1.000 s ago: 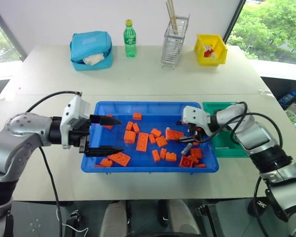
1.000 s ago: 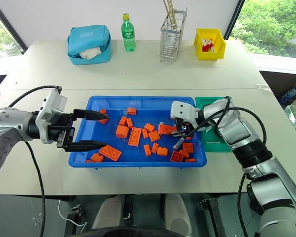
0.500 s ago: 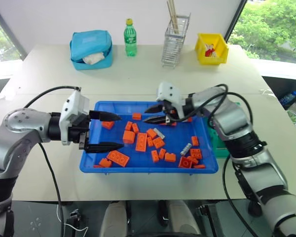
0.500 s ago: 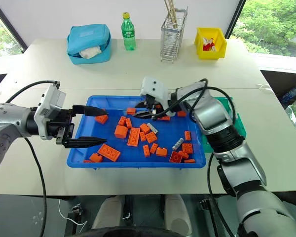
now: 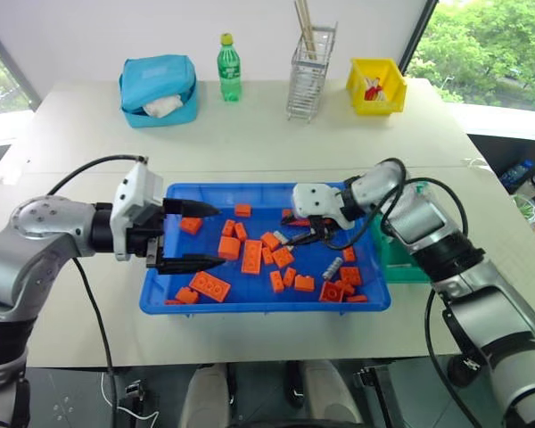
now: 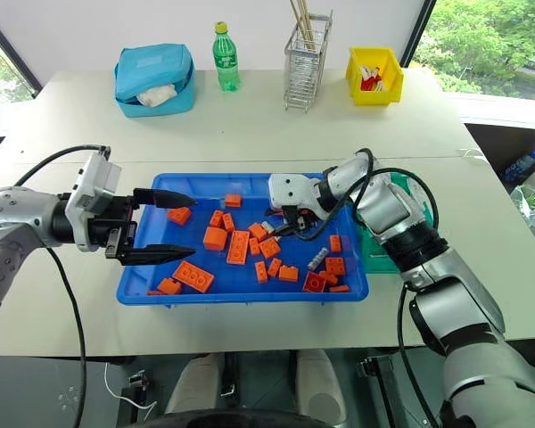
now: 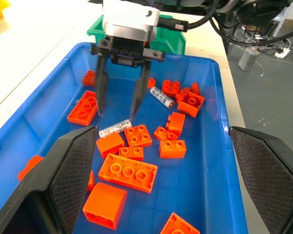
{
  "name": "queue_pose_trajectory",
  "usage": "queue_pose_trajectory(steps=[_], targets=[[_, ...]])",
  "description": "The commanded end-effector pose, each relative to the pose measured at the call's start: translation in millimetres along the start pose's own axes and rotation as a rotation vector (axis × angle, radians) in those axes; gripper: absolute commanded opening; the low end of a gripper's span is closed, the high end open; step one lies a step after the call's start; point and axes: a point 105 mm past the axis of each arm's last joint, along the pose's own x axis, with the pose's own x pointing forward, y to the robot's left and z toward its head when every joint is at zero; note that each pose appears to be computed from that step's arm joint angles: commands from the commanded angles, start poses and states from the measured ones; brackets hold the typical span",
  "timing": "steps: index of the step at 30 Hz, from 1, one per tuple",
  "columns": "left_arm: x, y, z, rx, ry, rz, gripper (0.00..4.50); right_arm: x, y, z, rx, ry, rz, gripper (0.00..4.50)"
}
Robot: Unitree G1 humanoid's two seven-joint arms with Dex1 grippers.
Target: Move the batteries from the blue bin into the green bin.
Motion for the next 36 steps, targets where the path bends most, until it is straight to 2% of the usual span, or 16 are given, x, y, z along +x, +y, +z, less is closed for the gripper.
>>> queue_pose_trajectory(steps=[1,2,12,19,26,33,36], targets=[[-0.2,-0.5,8.7,0.045,-0.017,0.012,4.50,-1.9,-10.3,7.7,-0.136,-0.009,0.029,4.07],[-0.5,-0.6,8.9,0.045,-0.019,0.016,4.50,-0.5,-10.7,6.6,-0.166,-0.009,0.047,4.40],[-9.5,-7.9,6.4,0.035,-0.005,0.061,4.50,14.6,-10.8,-8.5,-0.324,0.048,0.198,4.40],[-12.9,-11.1,7.7,0.033,-0.002,0.087,4.50,20.0,-18.6,-14.4,-0.386,0.116,0.187,4.40],[-13.6,-13.8,8.0,0.033,-0.001,0.098,4.50,29.4,-14.4,-20.5,-0.388,0.153,0.230,4.40],[-14.0,-11.0,10.8,0.043,0.002,0.103,4.50,45.0,-2.3,-15.2,-0.314,0.096,0.318,4.40],[-13.7,-9.7,12.6,0.048,0.000,0.103,4.50,49.3,1.0,-13.9,-0.286,0.080,0.339,3.52]])
